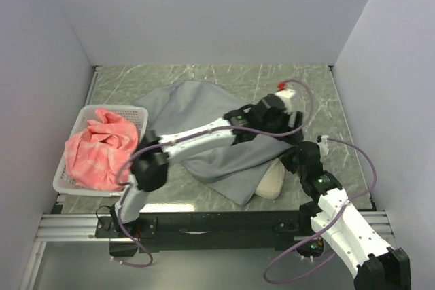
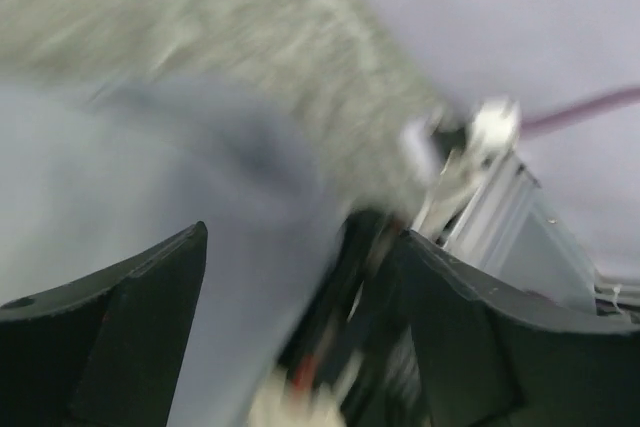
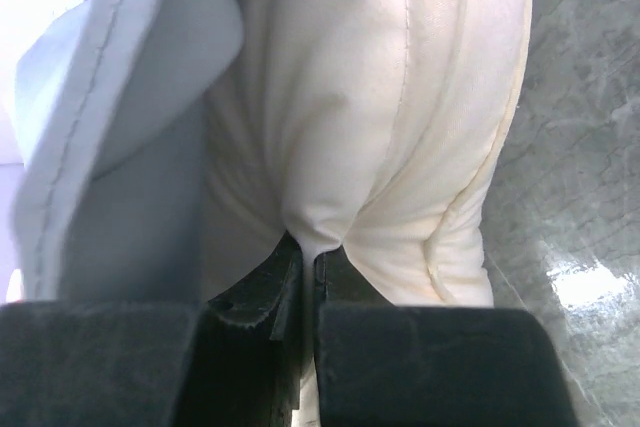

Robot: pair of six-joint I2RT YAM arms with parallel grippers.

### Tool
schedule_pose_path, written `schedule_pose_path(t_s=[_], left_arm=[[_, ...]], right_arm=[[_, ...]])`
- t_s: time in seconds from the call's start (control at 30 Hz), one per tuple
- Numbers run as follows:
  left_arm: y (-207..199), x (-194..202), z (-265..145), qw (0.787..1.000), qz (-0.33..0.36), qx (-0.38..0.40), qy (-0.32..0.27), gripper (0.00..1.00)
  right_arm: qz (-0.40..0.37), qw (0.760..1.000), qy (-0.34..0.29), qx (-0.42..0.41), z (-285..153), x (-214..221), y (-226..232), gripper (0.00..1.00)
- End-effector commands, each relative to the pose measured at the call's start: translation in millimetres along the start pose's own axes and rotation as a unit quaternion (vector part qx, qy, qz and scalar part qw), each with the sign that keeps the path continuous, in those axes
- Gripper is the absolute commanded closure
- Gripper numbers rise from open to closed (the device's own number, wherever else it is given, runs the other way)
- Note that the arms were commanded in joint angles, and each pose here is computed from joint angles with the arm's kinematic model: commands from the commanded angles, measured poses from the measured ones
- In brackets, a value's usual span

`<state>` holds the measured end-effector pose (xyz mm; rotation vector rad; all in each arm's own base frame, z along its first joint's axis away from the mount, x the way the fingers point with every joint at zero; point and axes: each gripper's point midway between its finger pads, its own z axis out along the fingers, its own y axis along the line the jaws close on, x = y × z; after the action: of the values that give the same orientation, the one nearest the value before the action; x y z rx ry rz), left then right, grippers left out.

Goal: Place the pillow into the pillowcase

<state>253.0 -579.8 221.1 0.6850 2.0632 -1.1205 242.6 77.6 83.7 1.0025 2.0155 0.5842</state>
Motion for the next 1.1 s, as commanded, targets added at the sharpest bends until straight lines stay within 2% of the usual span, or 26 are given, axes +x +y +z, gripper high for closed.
schedule_pose_path(t_s=[0.0, 0.03, 0.07, 0.1, 0.13, 0.17, 0.2, 0.27, 0.3, 0.37, 0.43, 0.53, 0.7, 0.9, 1.0, 1.07], left_arm=[[-1.2, -83.9, -141.3, 0.978, -0.063, -0.111, -0.164, 0.17], [32.2, -58.0, -146.2, 0.968, -0.083, -0.17, -0.163, 0.18], [41.1, -50.2, -158.7, 0.964, -0.093, -0.186, -0.168, 0.17], [40.0, -56.9, -188.2, 0.957, -0.104, -0.189, -0.193, 0.18], [64.6, -24.6, -192.2, 0.95, -0.118, -0.226, -0.178, 0.18], [65.3, -13.1, -199.0, 0.951, -0.124, -0.223, -0.177, 0.22], [74.5, 14.9, -209.6, 0.953, -0.13, -0.224, -0.161, 0.24], [68.7, 50.8, -212.2, 0.962, -0.123, -0.209, -0.127, 0.3], [75.2, 80.5, -212.4, 0.965, -0.114, -0.215, -0.099, 0.3], [58.8, 120.5, -207.5, 0.975, -0.095, -0.195, -0.048, 0.3], [48.1, 165.9, -201.2, 0.98, -0.066, -0.186, 0.0, 0.28], [36.2, 208.7, -186.7, 0.983, -0.037, -0.177, 0.044, 0.18], [45.9, 233.5, -158.6, 0.965, 0.01, -0.257, 0.055, 0.09], [67.6, 249.2, -138.0, 0.933, 0.043, -0.353, 0.054, 0.08], [87.7, 249.6, -142.4, 0.91, 0.05, -0.411, 0.03, 0.15], [94.4, 250.1, -143.1, 0.901, 0.064, -0.429, 0.028, 0.37]], right_arm=[[-0.006, 1.0, -0.004, -0.016, -1.6, -3.3, 5.6, 1.0], [-0.008, 1.0, -0.002, -0.019, -2.8, -3.2, 7.3, 1.0], [-0.015, 1.0, -0.001, -0.021, -3.7, -3.7, 9.2, 0.96], [-0.018, 1.0, 0.006, -0.024, -3.9, -1.3, 9.9, 0.94], [-0.021, 0.999, 0.011, -0.025, -3.9, 0.1, 10.4, 0.92], [-0.031, 0.999, 0.021, -0.024, -3.3, 3.4, 9.9, 0.91], [-0.035, 0.999, 0.027, -0.024, -3.6, 6.0, 9.8, 0.9], [-0.04, 0.998, 0.035, -0.02, -1.7, 10.0, 5.4, 0.87], [-0.041, 0.998, 0.039, -0.026, -1.7, 12.0, 6.8, 0.86], [-0.045, 0.998, 0.042, -0.028, -1.1, 13.7, 6.0, 0.83], [-0.045, 0.997, 0.046, -0.035, -1.5, 15.4, 8.0, 0.83], [-0.048, 0.997, 0.046, -0.037, -1.9, 15.1, 8.8, 0.82], [-0.049, 0.997, 0.046, -0.039, -3.0, 15.7, 7.7, 0.82], [-0.052, 0.997, 0.042, -0.035, -5.5, 14.7, 4.0, 0.83], [-0.05, 0.997, 0.038, -0.04, -7.7, 13.2, 5.6, 0.83], [-0.049, 0.997, 0.037, -0.043, -8.9, 13.1, 6.0, 0.83]])
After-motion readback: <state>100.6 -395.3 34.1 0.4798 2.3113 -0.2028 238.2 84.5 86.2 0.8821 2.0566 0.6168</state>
